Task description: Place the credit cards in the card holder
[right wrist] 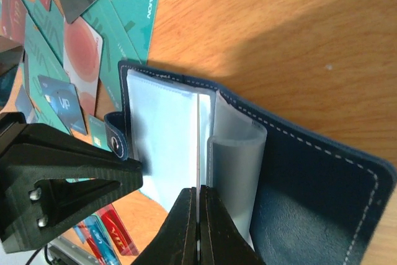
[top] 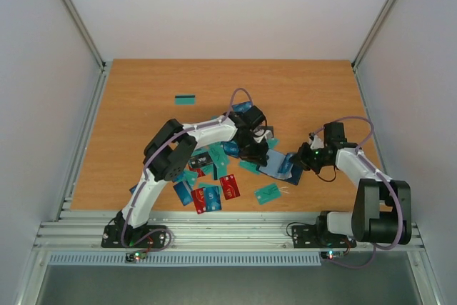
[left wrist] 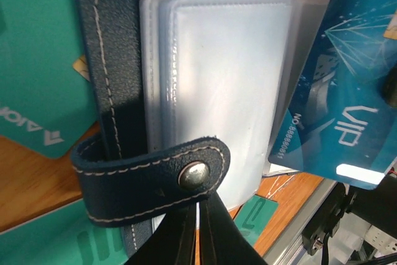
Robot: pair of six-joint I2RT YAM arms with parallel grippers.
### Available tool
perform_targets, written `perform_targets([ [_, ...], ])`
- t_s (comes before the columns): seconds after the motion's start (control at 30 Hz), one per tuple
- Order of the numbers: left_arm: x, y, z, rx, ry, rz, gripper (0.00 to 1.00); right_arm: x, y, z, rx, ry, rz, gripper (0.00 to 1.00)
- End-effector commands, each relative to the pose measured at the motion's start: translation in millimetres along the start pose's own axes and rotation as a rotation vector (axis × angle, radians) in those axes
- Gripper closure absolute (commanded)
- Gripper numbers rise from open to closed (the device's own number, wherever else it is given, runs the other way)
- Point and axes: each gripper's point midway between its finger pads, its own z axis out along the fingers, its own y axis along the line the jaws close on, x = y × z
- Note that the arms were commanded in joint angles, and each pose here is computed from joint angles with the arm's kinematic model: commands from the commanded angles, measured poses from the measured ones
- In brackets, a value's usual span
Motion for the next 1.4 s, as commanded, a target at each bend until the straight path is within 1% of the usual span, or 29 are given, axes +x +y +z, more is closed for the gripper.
perform_targets([
  [0.0,-10.2,-10.1,-15.9,-0.003,-0.030,0.008,0.95,-10.0,-2.9,6.7,-0.025,-0.028,-0.006,0.99],
  [0.17,-12.5,-5.9,-18.0,-0.022,-0.018,-0.009,0.95,-9.6,-4.7,15.5,-0.062,-0.020,0.022,0.99],
  [0.33,-15.4,12.1,-19.9,-0.079,-0.013,-0.041,0.95,-10.1,-3.5,16.2,-0.079,-0.035,0.017,0.99],
  [0.53,-13.0,34.0,-14.7,-0.135,0.005,-0.061,0.95,-8.3,1.6,15.3,-0.123,-0.052,0.052,0.99],
  [0.7,-9.5,43.5,-10.7,-0.155,0.019,-0.074,0.95,-6.5,5.3,14.0,-0.151,-0.059,0.057,0.99],
  [1.03,-1.4,52.6,-9.2,-0.186,0.035,-0.089,0.96,-6.3,13.4,7.2,-0.184,-0.084,0.044,0.99],
  [1.37,0.8,47.4,-9.2,-0.150,0.031,-0.112,0.96,-0.6,2.1,17.9,-0.177,-0.069,0.090,0.99],
])
